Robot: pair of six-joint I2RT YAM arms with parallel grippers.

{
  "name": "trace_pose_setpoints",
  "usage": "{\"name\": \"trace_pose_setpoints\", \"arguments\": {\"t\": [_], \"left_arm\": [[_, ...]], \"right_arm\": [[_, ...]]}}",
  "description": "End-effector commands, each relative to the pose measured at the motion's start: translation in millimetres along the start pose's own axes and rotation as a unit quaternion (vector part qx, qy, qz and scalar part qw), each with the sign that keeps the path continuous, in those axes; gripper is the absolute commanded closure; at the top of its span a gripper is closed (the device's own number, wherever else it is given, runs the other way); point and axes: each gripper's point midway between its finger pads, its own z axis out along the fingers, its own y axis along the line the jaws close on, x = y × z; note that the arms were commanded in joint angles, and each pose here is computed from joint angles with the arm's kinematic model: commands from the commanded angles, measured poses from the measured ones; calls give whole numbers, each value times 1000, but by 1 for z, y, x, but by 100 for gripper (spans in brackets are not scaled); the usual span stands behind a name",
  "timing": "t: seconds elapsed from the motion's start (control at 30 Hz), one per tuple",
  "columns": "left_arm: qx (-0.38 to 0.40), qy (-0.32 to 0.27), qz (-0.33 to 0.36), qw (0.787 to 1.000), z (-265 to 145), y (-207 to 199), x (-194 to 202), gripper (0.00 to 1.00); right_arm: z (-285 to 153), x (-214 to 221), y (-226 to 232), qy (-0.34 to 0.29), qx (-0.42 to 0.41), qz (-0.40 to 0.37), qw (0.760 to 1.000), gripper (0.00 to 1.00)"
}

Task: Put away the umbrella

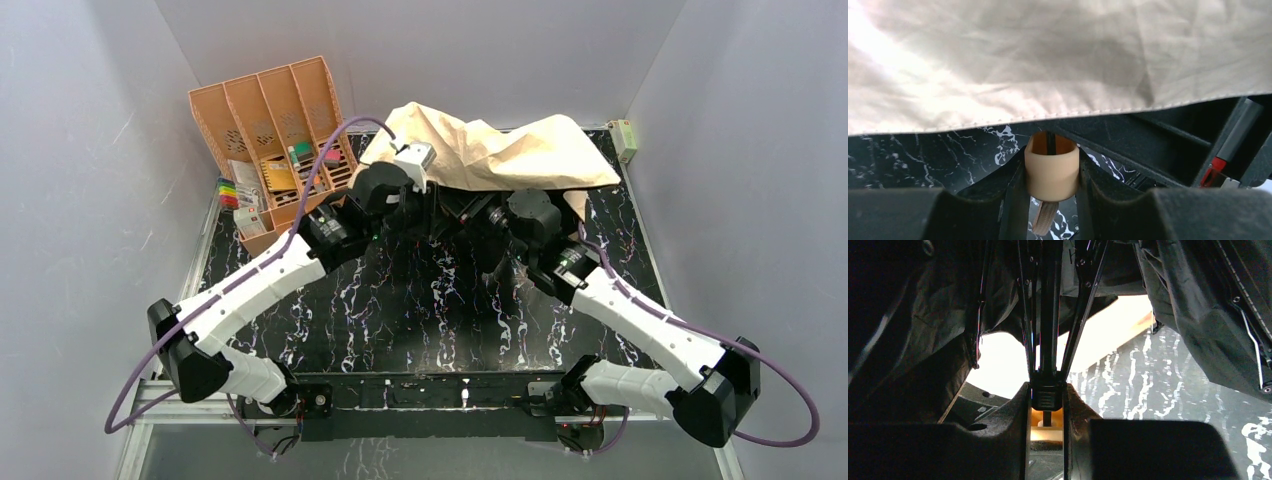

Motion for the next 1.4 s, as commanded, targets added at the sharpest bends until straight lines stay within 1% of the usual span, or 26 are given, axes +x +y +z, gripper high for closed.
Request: {"name": "trace_pose_setpoints", "arguments": {"t": [0.0,0.1,0.17,0.2,0.27,0.37,0.43,0.53,0.6,0.7,0.83,0.9,1.0,1.03,1.07,1.13,1.37], "left_arm": [[-78,-25,13,997,-31,2,-50,100],[-114,13,30,993,-45,-17,-43,100],[-126,21,40,991,-52,-30,-32,100],[-128,26,39,991,-52,-33,-24,100],[-135,38,33,990,-44,-30,-2,100],[-145,47,15,988,-28,-18,29,100],[-167,59,9,984,-16,-4,54,100],[-183,59,5,981,-2,6,72,100],[-197,50,3,979,8,14,78,100],[-218,51,-3,975,24,31,88,100],[-232,55,-23,971,46,55,93,100],[-232,59,-34,970,55,64,92,100],[-229,61,-43,971,65,74,88,100],[-229,62,-43,970,68,76,87,100],[-228,63,-43,971,70,78,86,100],[-227,67,-41,971,75,81,86,100],[-210,83,-39,973,90,79,90,100]], "right_arm": [[-29,35,63,137,-65,19,988,100],[-38,49,76,190,-89,33,977,100],[-41,52,81,199,-111,11,974,100],[-41,52,78,197,-109,-2,974,100],[-40,56,61,194,-94,-16,976,99],[-36,75,11,213,-45,7,976,97],[-35,93,-21,234,-11,31,972,98],[-32,107,-52,239,5,48,970,98],[-27,107,-71,228,25,40,972,95],[-19,99,-97,206,51,24,977,83],[-17,80,-117,170,74,22,982,55],[-22,71,-125,152,88,17,984,46],[-36,64,-140,131,118,13,984,36],[-41,62,-144,124,122,12,985,30],[-46,61,-145,121,122,14,985,26],[-55,57,-155,102,134,16,986,22],[-84,57,-183,89,182,21,979,20]]}}
